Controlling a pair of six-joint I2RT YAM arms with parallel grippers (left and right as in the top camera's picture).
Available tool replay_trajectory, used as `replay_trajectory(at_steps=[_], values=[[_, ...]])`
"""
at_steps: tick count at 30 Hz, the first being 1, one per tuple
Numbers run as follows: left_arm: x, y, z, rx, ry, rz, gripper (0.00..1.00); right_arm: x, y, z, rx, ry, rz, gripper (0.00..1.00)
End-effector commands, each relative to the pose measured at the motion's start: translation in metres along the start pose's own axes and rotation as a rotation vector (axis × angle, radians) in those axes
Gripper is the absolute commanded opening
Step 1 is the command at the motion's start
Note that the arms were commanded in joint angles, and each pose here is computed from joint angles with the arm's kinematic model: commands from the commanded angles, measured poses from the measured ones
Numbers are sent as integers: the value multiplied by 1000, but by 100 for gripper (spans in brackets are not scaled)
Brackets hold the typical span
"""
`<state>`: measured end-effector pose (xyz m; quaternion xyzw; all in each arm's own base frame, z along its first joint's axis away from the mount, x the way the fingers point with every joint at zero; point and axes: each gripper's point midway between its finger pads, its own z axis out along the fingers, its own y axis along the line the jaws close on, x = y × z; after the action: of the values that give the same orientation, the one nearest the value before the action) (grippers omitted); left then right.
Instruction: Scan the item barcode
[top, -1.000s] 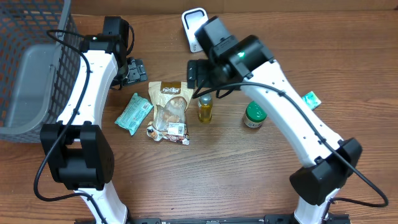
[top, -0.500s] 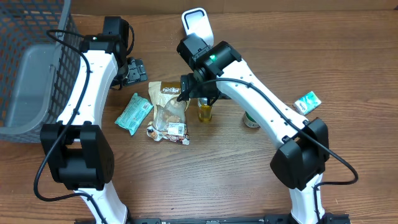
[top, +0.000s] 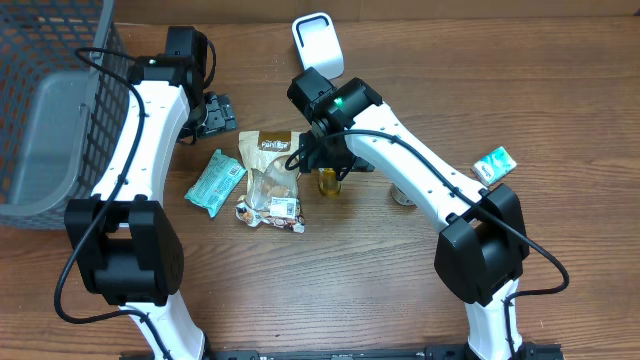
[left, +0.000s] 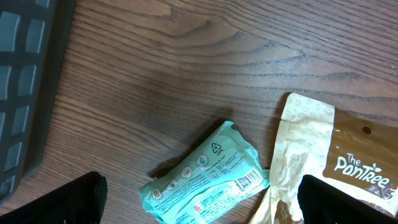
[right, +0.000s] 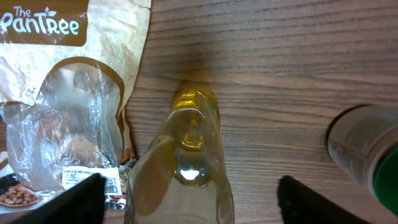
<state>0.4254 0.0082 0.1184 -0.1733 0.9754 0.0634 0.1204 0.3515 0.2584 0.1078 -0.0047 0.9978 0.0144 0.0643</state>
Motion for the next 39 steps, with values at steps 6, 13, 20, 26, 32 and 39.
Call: replay_trajectory(at_steps=[6,13,20,26,32,39], values=[[-6,0,-2,-8,-16,14,100,2,1,1,1,1,0,70],[-6,0,-2,-8,-16,14,99,1,3,1,-6,-3,0,70],[-6,0,-2,-8,-16,14,100,-1,5,1,-13,-11,1,70],[-6,0,-2,-8,-16,14,100,1,6,1,-12,-10,-4,68],[-6,0,-2,-8,-16,14,100,5,12,0,-15,-11,-21,68],[-6,0,-2,-8,-16,14,100,5,13,0,-15,-11,-22,66]])
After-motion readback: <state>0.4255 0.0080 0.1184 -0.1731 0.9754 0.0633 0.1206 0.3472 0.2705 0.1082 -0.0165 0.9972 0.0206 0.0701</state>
